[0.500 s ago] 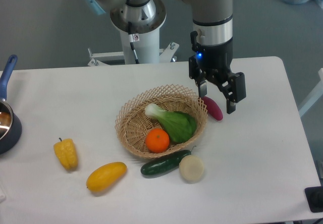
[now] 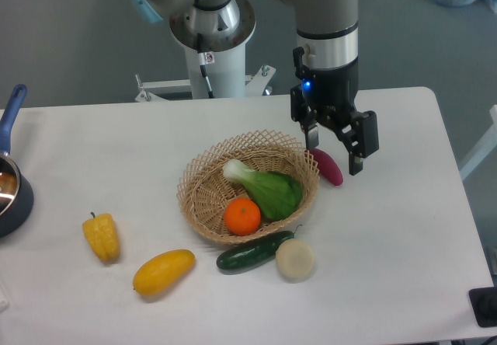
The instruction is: Pick up the mango from the table
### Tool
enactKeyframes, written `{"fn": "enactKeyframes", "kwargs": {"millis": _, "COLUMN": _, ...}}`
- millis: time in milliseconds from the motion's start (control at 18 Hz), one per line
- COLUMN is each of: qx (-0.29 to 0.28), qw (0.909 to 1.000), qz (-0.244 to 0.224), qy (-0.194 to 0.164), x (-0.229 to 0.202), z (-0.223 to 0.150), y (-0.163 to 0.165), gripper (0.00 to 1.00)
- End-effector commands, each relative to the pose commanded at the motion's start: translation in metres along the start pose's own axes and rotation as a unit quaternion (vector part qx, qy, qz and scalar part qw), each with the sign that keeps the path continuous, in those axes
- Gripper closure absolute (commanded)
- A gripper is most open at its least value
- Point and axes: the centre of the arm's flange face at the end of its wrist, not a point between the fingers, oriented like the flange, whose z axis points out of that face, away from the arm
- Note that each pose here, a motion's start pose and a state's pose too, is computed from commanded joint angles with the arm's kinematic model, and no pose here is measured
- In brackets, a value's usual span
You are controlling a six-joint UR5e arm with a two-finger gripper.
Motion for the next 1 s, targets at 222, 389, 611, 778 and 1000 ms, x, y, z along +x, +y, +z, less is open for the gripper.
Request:
{"fn": "enactKeyframes", "kwargs": {"millis": 222, "qx": 0.003, "qw": 0.9999, "qz": -0.013, "qy": 0.007, "x": 0.004, "z": 0.006, "y": 0.0, "gripper": 0.0}}
{"fn": "enactKeyframes", "kwargs": {"millis": 389, "qx": 0.002, "qw": 0.9985, "qz": -0.053, "qy": 0.016, "x": 0.011, "z": 0.013, "y": 0.0, "gripper": 0.0}}
{"fn": "enactKeyframes", "kwargs": {"millis": 611, "qx": 0.016, "qw": 0.9946, "qz": -0.103, "qy": 0.004, "x": 0.017, "z": 0.019, "y": -0.028, "gripper": 0.0}}
{"fn": "enactKeyframes", "kwargs": {"millis": 778, "qx": 0.018, "qw": 0.9883, "qz": -0.15, "qy": 0.017, "x": 0.025, "z": 0.04, "y": -0.048, "gripper": 0.0}}
{"fn": "enactKeyframes", "kwargs": {"millis": 1000, "qx": 0.013, "qw": 0.9734, "qz": -0.225, "qy": 0.038, "x": 0.037, "z": 0.063, "y": -0.07, "gripper": 0.0}}
